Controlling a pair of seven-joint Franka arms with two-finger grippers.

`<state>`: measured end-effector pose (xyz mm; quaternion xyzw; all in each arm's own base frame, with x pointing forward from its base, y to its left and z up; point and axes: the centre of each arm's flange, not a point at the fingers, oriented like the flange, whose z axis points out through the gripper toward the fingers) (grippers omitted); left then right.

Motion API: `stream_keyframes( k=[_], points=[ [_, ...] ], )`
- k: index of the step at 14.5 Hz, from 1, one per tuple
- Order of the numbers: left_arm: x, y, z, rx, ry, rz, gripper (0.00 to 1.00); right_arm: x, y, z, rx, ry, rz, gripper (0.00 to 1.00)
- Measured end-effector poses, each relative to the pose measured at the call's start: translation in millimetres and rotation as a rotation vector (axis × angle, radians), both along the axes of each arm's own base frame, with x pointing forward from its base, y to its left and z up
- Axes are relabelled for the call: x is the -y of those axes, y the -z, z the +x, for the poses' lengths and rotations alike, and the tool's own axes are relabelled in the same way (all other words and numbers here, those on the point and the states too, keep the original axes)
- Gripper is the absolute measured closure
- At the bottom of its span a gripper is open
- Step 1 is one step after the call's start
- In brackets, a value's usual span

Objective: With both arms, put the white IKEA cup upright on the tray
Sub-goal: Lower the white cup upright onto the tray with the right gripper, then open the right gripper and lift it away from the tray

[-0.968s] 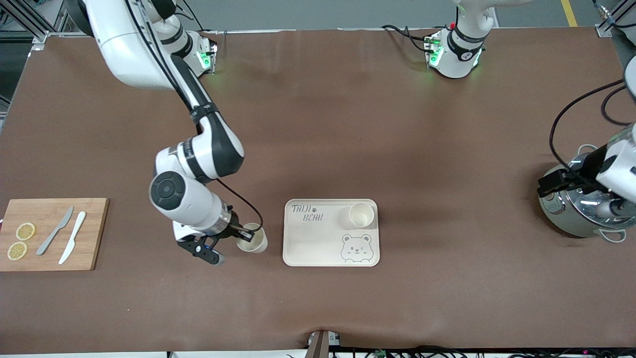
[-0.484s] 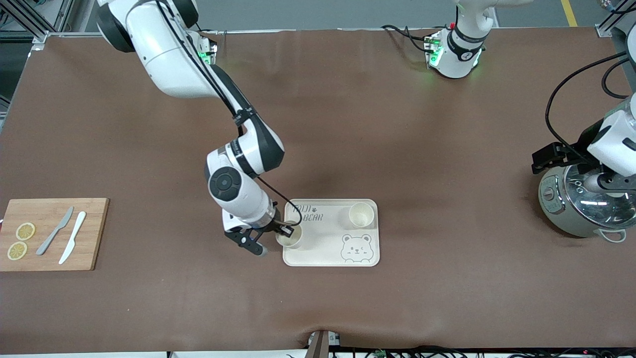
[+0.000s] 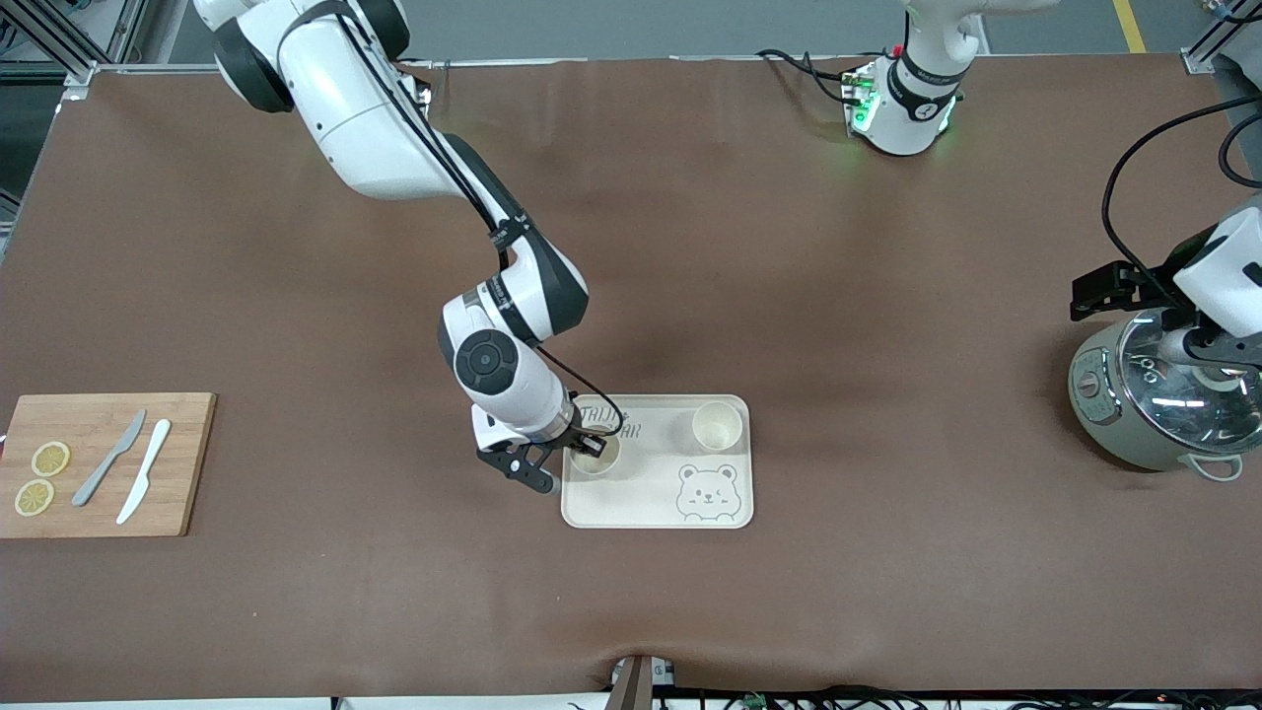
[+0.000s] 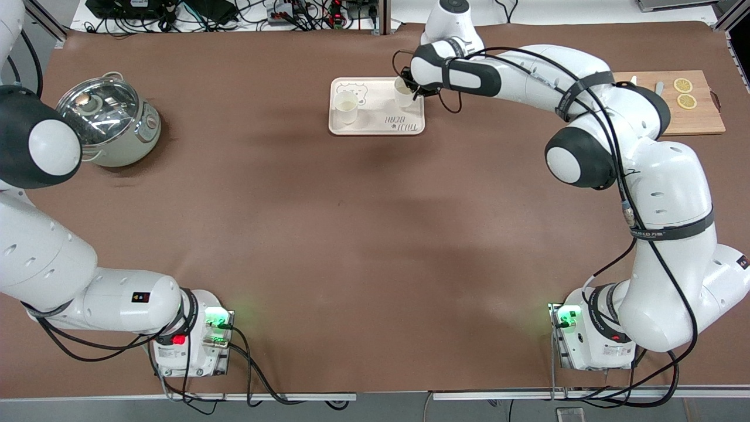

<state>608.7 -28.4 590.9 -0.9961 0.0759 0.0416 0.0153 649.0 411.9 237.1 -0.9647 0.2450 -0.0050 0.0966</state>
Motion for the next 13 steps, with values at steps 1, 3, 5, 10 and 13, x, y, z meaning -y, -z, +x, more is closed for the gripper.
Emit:
stream_keyframes(
  k=[1, 3, 5, 10, 13],
  points=[
    [0.7, 0.0, -0.2, -0.001, 0.001, 0.0, 0.0, -2.1, 3.3, -1.2, 0.002, -0.002, 0.0, 0.96],
    [1.0, 0.1, -0.4, -0.002, 0.002, 0.0, 0.0, -5.7, 9.7, -2.3, 0.013, -0.004, 0.005, 0.96],
    [1.1, 0.2, -0.4, -0.003, 0.002, 0.0, 0.0, -7.4, 15.3, -3.0, 0.018, -0.005, 0.006, 0.96],
    [1.1, 0.2, -0.4, -0.005, -0.031, -0.043, 0.0, -6.6, 16.8, -2.3, 0.022, -0.003, 0.006, 0.8],
    [0.1, 0.2, -0.4, -0.004, -0.036, -0.043, 0.0, -5.7, 15.2, -0.8, 0.027, -0.001, 0.006, 0.49]
  ],
)
